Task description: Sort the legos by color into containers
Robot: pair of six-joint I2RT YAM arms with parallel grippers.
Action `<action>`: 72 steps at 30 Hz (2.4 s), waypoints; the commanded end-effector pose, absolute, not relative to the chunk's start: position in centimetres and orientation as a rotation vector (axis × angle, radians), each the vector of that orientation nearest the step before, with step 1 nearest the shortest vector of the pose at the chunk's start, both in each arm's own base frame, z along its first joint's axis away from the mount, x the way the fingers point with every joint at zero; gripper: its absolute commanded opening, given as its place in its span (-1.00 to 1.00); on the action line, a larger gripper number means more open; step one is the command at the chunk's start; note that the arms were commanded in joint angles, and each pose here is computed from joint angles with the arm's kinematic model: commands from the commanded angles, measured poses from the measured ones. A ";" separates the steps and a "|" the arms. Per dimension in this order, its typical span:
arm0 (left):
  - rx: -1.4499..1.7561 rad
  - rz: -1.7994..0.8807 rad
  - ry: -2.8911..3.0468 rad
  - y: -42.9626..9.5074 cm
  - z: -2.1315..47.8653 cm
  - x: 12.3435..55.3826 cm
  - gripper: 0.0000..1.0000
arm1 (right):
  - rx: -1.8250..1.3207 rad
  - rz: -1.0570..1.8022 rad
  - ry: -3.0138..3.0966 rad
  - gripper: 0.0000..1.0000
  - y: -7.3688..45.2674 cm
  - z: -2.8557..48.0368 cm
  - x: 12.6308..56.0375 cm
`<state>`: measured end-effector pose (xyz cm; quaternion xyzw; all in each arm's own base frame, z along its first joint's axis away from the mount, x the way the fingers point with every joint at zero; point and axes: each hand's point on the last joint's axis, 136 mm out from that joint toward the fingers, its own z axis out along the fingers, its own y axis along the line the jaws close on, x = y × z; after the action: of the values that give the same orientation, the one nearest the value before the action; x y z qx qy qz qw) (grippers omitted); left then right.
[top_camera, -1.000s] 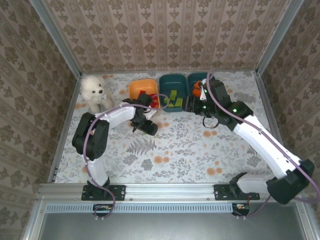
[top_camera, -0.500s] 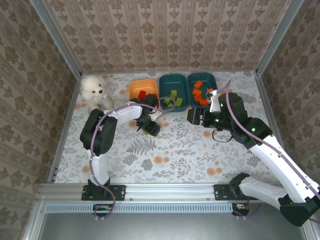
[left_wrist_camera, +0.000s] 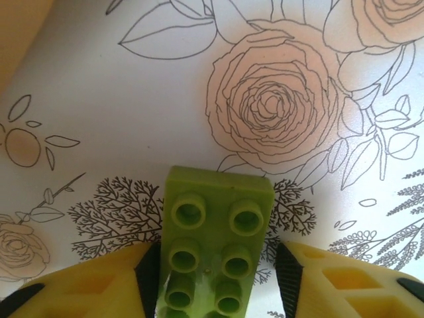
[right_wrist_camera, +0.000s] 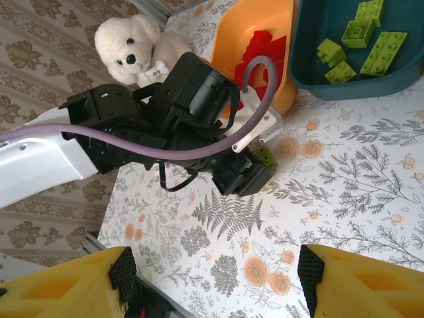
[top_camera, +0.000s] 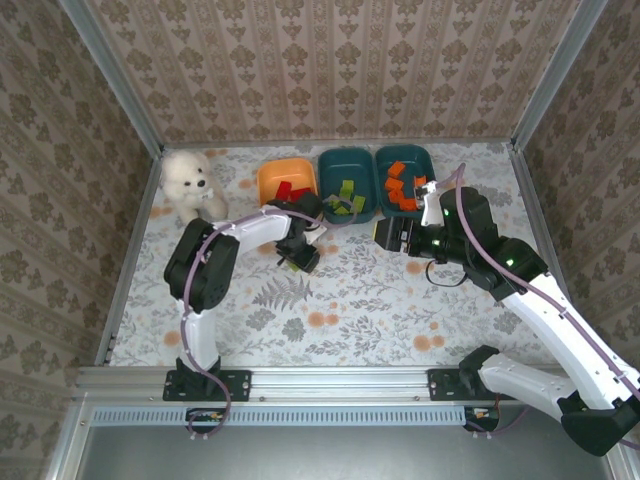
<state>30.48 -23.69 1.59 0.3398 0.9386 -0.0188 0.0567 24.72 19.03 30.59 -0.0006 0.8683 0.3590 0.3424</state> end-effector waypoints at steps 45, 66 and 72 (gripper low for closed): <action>0.387 -0.493 2.503 -35.1 13.8 52.1 -0.36 | 0.036 0.893 2.188 0.38 18.0 31.8 25.9; 0.266 -0.450 2.561 -35.4 7.0 53.8 -0.26 | 0.065 0.873 2.206 0.40 16.1 31.4 24.6; 0.247 -0.462 2.574 -35.4 6.8 53.8 -0.09 | 0.069 0.877 2.208 0.40 16.0 31.3 24.5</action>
<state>53.33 -35.75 6.69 0.1052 0.9458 -0.1721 0.2547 25.16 16.19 31.68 0.0337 0.8580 0.3435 0.3805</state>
